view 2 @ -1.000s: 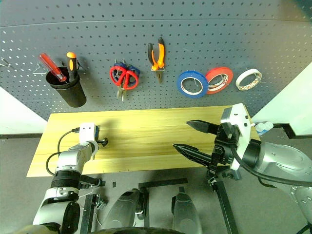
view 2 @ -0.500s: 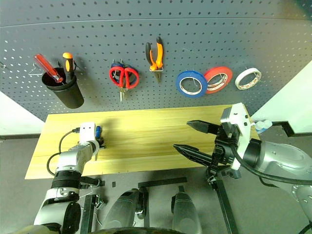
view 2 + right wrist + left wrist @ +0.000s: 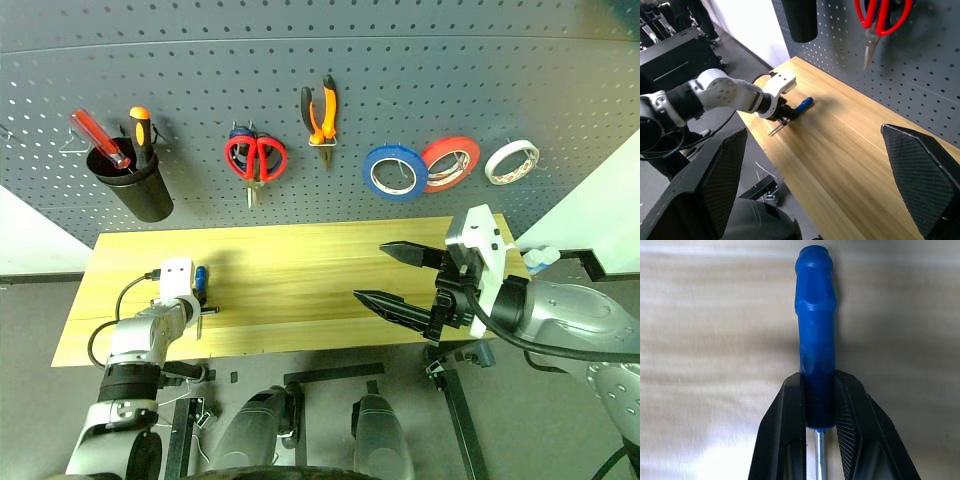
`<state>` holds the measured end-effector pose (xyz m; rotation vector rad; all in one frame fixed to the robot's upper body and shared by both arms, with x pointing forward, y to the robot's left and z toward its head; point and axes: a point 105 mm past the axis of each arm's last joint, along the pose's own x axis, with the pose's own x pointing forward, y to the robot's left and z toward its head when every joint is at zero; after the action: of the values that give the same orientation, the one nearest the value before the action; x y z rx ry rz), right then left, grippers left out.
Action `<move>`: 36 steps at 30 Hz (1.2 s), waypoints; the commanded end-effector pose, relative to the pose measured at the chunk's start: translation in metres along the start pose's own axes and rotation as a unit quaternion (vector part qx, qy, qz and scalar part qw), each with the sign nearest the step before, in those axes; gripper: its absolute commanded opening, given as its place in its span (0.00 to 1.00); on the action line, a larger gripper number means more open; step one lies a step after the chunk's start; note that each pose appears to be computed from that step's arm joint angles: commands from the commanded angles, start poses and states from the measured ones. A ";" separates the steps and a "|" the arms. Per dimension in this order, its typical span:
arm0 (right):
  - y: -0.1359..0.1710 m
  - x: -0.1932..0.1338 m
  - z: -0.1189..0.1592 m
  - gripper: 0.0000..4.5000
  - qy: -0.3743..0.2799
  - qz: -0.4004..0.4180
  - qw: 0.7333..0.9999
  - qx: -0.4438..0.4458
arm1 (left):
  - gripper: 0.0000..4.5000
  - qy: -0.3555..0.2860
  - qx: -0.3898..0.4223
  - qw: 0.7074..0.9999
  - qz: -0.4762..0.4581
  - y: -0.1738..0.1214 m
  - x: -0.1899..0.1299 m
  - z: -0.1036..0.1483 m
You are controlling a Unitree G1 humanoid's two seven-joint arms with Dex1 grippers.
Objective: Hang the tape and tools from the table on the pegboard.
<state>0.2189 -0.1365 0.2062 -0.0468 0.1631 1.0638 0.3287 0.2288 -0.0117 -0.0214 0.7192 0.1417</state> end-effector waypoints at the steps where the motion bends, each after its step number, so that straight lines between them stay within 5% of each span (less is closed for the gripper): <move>1: 0.000 0.003 0.006 1.00 -0.019 0.005 1.000 -0.017 | 0.10 -0.030 0.025 0.999 -0.035 -0.020 -0.012 0.013; 18: -0.021 0.018 0.010 1.00 -0.068 -0.021 0.996 -0.060 | 0.10 -0.128 0.175 0.958 -0.190 -0.100 -0.035 0.050; 29: -0.027 0.021 0.013 1.00 -0.087 -0.028 0.993 -0.073 | 0.10 -0.292 0.225 0.900 -0.235 -0.123 -0.087 0.124; 36: -0.031 0.018 0.017 1.00 -0.096 -0.026 0.992 -0.082 | 0.10 -0.400 0.222 0.862 -0.217 -0.113 -0.118 0.144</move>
<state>0.2560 -0.1313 0.2067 -0.0736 -0.0363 1.0264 0.3542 0.1047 0.1463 0.2874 0.0035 -0.4774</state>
